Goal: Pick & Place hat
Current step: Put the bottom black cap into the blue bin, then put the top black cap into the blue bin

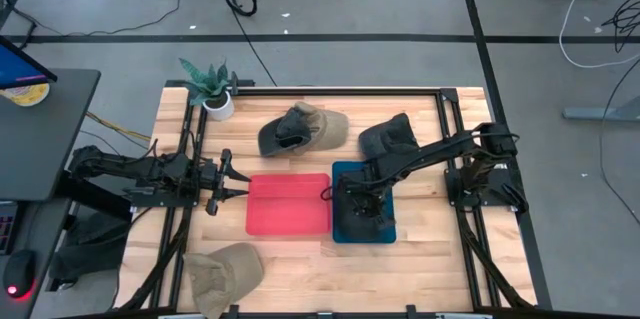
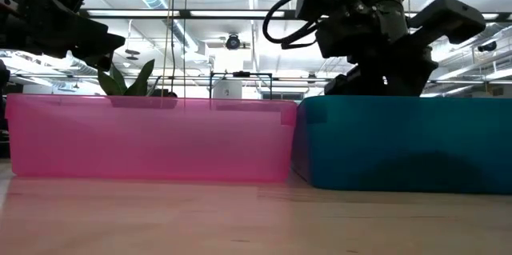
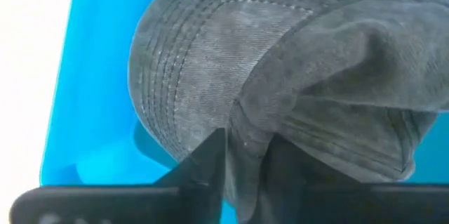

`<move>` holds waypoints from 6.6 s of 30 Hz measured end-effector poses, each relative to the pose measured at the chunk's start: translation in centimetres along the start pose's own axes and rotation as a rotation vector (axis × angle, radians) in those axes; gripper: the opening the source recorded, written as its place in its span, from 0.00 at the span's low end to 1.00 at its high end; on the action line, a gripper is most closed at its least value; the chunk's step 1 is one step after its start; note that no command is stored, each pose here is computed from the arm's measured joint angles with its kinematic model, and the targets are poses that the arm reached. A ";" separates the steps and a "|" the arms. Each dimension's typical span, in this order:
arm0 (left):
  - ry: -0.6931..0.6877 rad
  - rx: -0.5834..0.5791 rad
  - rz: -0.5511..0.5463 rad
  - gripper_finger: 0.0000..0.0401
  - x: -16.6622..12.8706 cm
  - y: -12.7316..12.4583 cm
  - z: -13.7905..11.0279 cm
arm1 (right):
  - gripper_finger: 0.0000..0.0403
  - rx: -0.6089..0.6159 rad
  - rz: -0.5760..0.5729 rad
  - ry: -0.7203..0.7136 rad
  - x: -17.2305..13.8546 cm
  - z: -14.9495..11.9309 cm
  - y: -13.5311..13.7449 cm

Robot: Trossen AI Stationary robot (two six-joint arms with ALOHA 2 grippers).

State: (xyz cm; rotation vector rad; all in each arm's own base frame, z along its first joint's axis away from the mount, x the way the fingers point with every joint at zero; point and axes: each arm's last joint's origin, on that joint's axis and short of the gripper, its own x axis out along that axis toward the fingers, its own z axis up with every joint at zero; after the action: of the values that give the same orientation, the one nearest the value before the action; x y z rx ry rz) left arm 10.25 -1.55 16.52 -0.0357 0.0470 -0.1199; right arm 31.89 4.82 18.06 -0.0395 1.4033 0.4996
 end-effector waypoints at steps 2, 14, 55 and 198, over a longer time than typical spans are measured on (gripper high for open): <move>0.000 0.000 0.000 0.40 0.0 0.0 0.0 | 0.30 0.026 0.001 0.001 0.0 0.0 0.0; 0.000 0.000 0.000 0.40 0.0 0.0 0.0 | 0.51 0.255 -0.048 -0.046 -5.3 1.2 0.5; 0.000 0.000 0.000 0.40 0.0 0.0 0.0 | 0.43 1.181 -0.742 -0.324 -7.1 -11.1 -7.5; 0.000 0.000 0.001 0.40 0.0 0.0 0.0 | 0.44 -0.101 -0.343 -0.847 -10.1 -4.1 7.2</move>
State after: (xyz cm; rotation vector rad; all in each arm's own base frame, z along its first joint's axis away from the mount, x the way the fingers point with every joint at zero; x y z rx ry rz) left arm 10.26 -1.54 16.52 -0.0356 0.0474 -0.1192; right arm 24.68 6.81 28.81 -0.1316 0.5231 0.2451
